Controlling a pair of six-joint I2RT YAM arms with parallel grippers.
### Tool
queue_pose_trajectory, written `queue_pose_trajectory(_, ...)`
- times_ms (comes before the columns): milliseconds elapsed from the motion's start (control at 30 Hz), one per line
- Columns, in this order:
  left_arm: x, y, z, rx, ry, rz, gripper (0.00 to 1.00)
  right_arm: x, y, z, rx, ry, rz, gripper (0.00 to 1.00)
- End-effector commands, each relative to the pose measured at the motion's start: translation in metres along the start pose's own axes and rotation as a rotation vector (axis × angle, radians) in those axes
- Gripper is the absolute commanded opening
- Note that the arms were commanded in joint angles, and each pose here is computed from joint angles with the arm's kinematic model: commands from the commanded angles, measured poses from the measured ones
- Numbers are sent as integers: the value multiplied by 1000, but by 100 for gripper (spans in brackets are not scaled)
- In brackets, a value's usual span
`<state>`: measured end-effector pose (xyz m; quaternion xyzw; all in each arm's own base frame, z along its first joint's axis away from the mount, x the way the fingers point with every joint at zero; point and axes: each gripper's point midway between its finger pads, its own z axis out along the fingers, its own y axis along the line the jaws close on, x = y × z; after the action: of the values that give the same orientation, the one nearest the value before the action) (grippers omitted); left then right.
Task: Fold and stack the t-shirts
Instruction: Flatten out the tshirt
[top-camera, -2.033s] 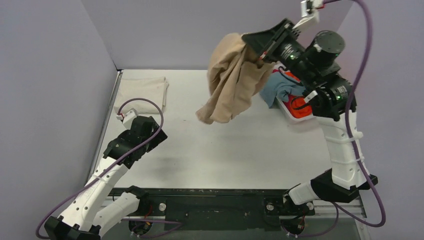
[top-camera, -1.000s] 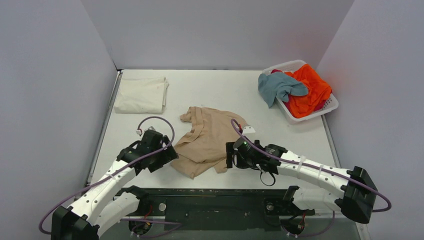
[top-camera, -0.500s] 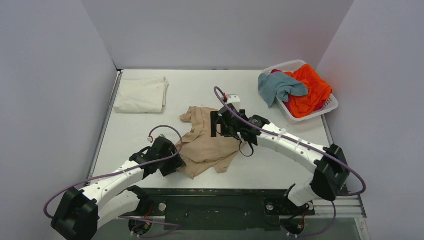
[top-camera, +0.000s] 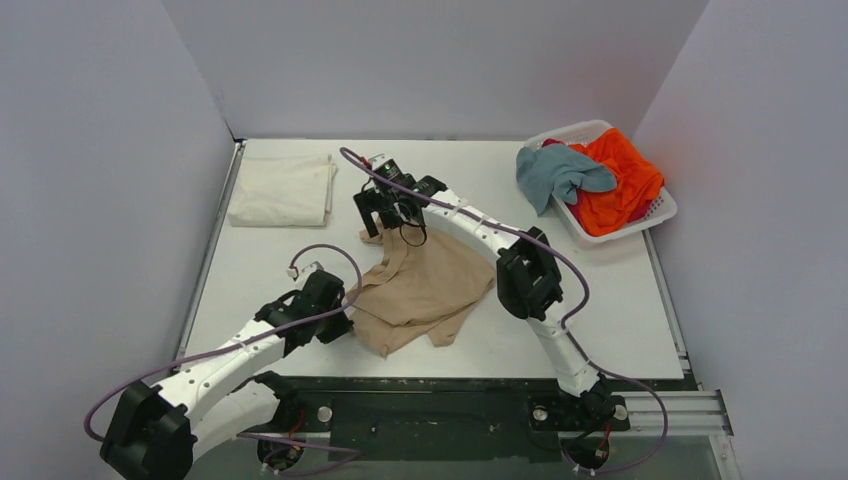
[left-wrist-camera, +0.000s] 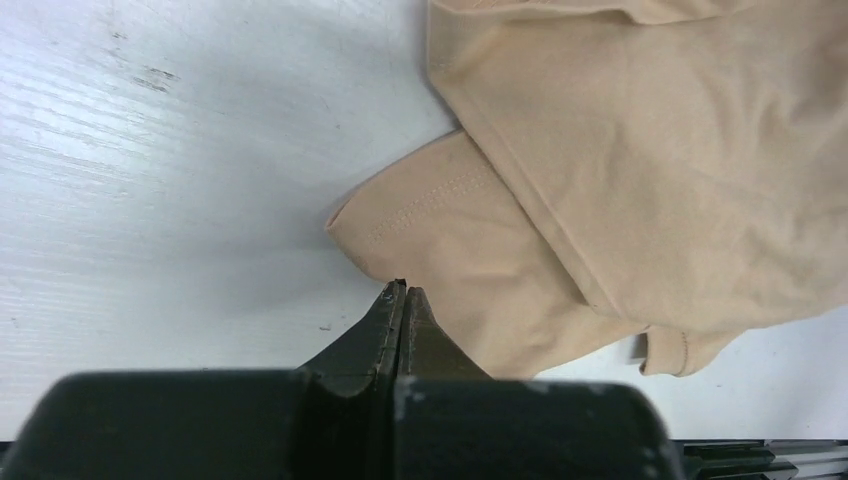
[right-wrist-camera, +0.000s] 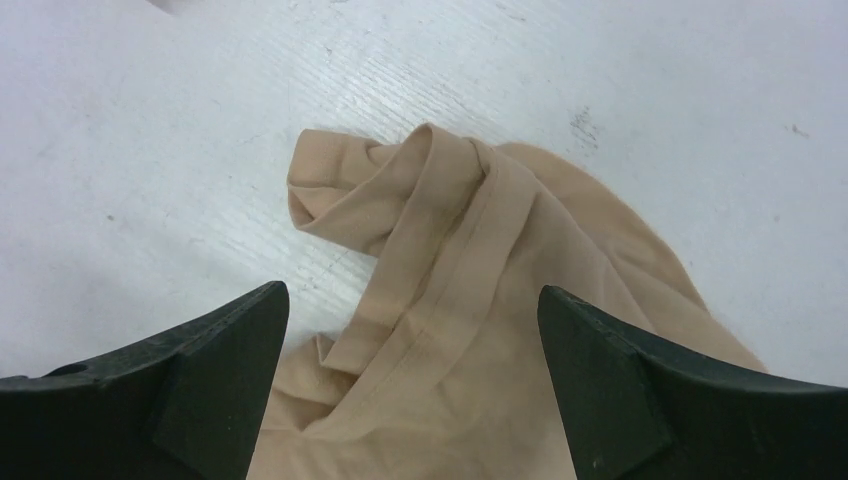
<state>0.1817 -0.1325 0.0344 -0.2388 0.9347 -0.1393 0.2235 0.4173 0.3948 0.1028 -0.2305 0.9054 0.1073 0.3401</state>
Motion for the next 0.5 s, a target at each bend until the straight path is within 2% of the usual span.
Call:
queue_pose_trajectory(0,-12,3,-14,2,-63,16,0,4,-10,17,-31,70,-157,90)
queue_pose_trajectory(233,-10,3,-13,0,-54,4,0,17,-31,58,9,119,-129,89)
queue_pose_trajectory(300,-7,0,-10,15,-43,0,0,16,-34,64,33,120,-119,85)
queue_pose_trajectory(333,-7,-4,-10,33,-40,-7,0,16,-35,65,41,119,-106,79)
queue_pose_trajectory(367,-6,-4,-8,29,-32,-8,0,15,-35,66,39,113,-98,60)
queue_pose_trajectory(400,-6,-6,-7,32,-26,-13,4,15,-33,66,33,113,-79,52)
queue_pose_trajectory(433,-5,-5,-5,20,-18,-20,14,17,-34,68,32,114,-59,36)
queue_pose_trajectory(467,-4,-5,-4,14,-14,-22,34,16,-33,67,29,108,-45,28)
